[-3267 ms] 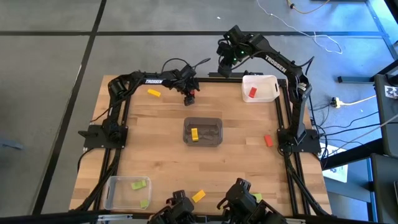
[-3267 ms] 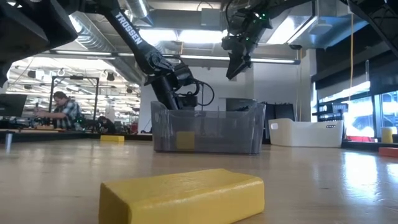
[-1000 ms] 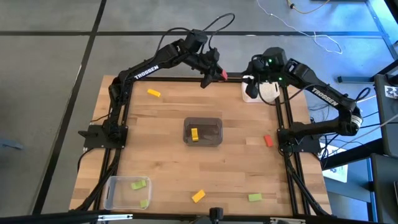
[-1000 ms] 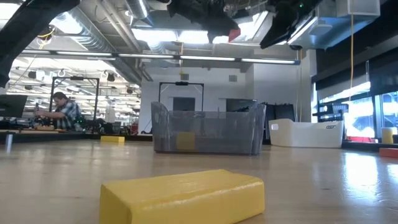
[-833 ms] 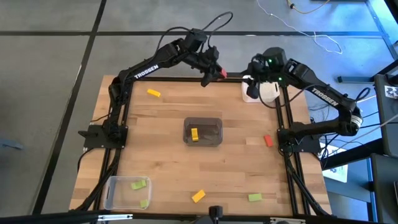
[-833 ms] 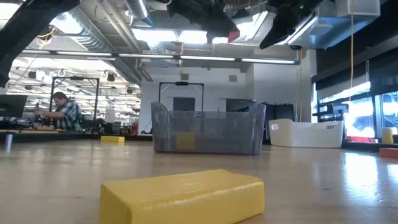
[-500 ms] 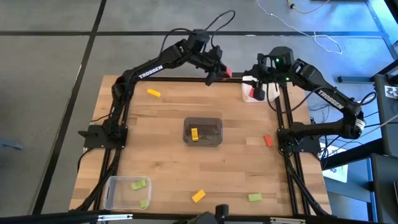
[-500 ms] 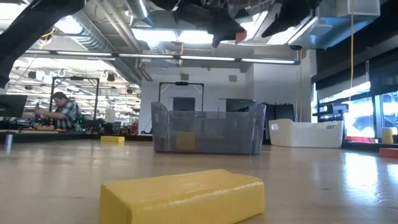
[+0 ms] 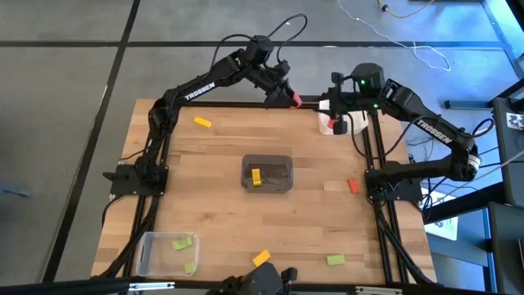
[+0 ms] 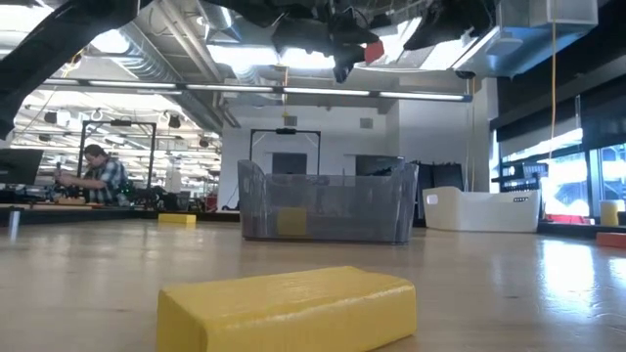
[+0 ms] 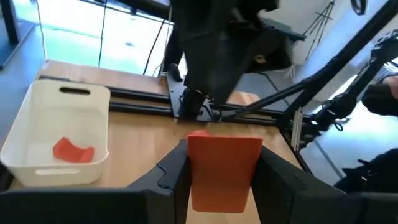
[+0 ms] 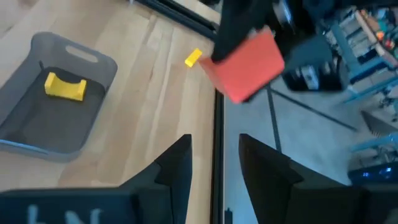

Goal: Sort & place blocks by color
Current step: Put the top orange block into the white bin

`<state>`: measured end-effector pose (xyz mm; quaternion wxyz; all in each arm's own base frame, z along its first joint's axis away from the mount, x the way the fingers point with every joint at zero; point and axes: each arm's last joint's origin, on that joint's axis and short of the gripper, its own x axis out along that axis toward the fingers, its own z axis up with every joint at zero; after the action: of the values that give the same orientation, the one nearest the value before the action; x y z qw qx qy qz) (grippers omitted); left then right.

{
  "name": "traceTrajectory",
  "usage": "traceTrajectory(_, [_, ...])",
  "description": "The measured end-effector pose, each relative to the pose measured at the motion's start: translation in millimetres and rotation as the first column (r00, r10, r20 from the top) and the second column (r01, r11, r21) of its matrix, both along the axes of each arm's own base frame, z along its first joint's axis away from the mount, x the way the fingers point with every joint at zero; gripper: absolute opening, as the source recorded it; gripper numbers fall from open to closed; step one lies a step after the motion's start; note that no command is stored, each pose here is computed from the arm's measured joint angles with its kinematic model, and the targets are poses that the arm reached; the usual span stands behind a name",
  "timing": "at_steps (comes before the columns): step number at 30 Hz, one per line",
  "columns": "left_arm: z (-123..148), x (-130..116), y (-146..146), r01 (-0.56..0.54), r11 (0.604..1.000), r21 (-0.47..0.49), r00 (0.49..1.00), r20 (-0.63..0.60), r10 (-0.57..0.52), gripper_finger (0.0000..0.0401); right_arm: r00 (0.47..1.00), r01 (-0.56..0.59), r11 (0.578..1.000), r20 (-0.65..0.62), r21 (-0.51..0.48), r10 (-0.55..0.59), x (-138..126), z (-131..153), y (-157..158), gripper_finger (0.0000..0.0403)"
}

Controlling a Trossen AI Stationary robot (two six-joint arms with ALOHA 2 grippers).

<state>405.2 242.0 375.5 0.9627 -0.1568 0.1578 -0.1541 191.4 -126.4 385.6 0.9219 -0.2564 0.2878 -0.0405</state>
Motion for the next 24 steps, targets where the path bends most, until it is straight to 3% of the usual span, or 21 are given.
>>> traceTrajectory(5, [-0.4,-0.2,2.6,-0.066,0.998,0.008,0.998,-0.019,0.066,0.0119,0.999,0.025,0.999,0.044,0.046,-0.027,3.0,2.8,1.5,0.0134])
traceTrajectory(10, [-0.9,6.6,-4.0,-0.111,0.974,0.198,0.994,0.012,0.111,0.0119,0.981,0.114,0.972,0.134,0.208,-0.143,5.4,8.1,-0.3,0.0134])
traceTrajectory(14, [4.3,12.1,-9.0,-0.107,0.957,0.271,0.993,0.081,0.088,0.0119,0.957,0.158,0.931,0.18,0.33,-0.226,6.6,11.3,-1.3,0.0134])
traceTrajectory(18, [14.2,14.1,-7.9,-0.103,0.956,0.274,0.983,0.177,0.055,0.0119,0.955,0.163,0.924,0.182,0.345,-0.236,6.7,11.4,-1.4,0.0134])
traceTrajectory(24, [23.3,4.1,6.3,-0.132,0.963,0.236,0.972,0.224,0.078,0.0119,0.952,0.161,0.928,0.196,0.337,-0.236,7.6,12.8,-2.1,0.0134])
